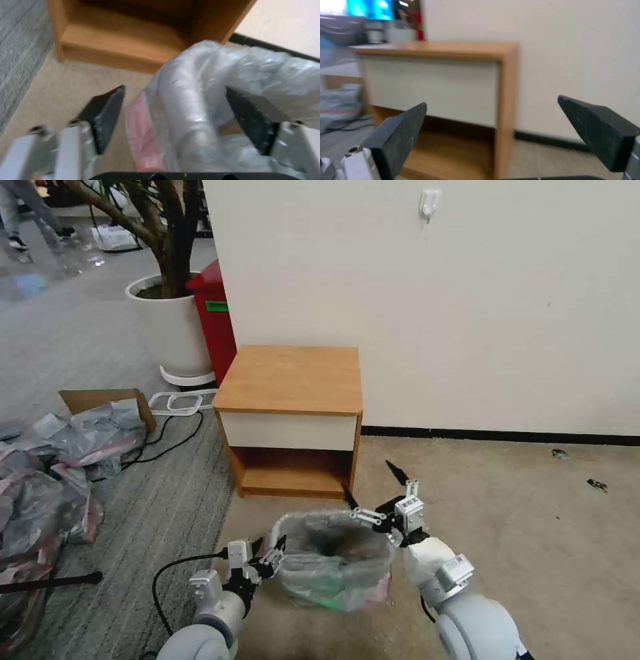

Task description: Pick up the garbage bag from the table and place it over the trash can.

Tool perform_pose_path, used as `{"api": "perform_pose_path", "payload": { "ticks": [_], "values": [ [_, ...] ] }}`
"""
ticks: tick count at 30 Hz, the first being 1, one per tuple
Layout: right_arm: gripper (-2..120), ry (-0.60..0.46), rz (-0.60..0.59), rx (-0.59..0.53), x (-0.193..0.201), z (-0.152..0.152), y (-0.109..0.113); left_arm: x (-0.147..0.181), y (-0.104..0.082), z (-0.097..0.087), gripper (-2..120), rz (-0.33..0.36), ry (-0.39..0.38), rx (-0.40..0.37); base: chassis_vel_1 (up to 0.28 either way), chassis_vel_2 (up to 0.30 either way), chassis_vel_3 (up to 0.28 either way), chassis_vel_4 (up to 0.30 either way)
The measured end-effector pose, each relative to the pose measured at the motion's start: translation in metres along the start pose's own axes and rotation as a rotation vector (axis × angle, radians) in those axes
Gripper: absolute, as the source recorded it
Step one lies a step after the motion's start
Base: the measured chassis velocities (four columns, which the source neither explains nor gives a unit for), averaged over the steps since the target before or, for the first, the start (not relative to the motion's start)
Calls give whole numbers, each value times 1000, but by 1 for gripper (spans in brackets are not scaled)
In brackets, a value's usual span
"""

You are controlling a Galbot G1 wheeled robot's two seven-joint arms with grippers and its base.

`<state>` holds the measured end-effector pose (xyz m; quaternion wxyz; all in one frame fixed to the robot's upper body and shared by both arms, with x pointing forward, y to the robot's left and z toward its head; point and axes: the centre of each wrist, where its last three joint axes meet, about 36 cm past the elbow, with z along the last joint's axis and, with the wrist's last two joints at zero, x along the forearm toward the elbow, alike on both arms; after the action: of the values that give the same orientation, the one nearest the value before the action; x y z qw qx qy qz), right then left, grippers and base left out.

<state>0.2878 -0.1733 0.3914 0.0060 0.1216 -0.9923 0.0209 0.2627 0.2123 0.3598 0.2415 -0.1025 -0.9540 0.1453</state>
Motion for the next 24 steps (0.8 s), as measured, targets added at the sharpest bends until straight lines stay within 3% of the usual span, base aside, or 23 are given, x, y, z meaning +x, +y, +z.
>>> {"api": "perform_pose_path", "payload": {
  "ticks": [7, 8, 9, 13, 24],
  "values": [
    [100, 49, 56, -25, 9, 11, 9, -1, 5, -1, 99, 37, -92, -80, 0, 0, 0, 0],
    [100, 56, 66, -29, 11, 13, 12, -3, 10, 2, 99, 32, -176, -127, 0, 0, 0, 0],
    [100, 56, 66, -29, 11, 13, 12, -3, 10, 2, 99, 32, -176, -127, 0, 0, 0, 0],
    [100, 72, 94, -48, 19, 21, 19, -10, 32, 14, 100, 21, -421, -270, 0, 0, 0, 0],
    [100, 55, 121, -42, 22, 33, 19, -2, 37, 15, 100, -5, -468, -299, 0, 0, 0, 0]
  ]
}}
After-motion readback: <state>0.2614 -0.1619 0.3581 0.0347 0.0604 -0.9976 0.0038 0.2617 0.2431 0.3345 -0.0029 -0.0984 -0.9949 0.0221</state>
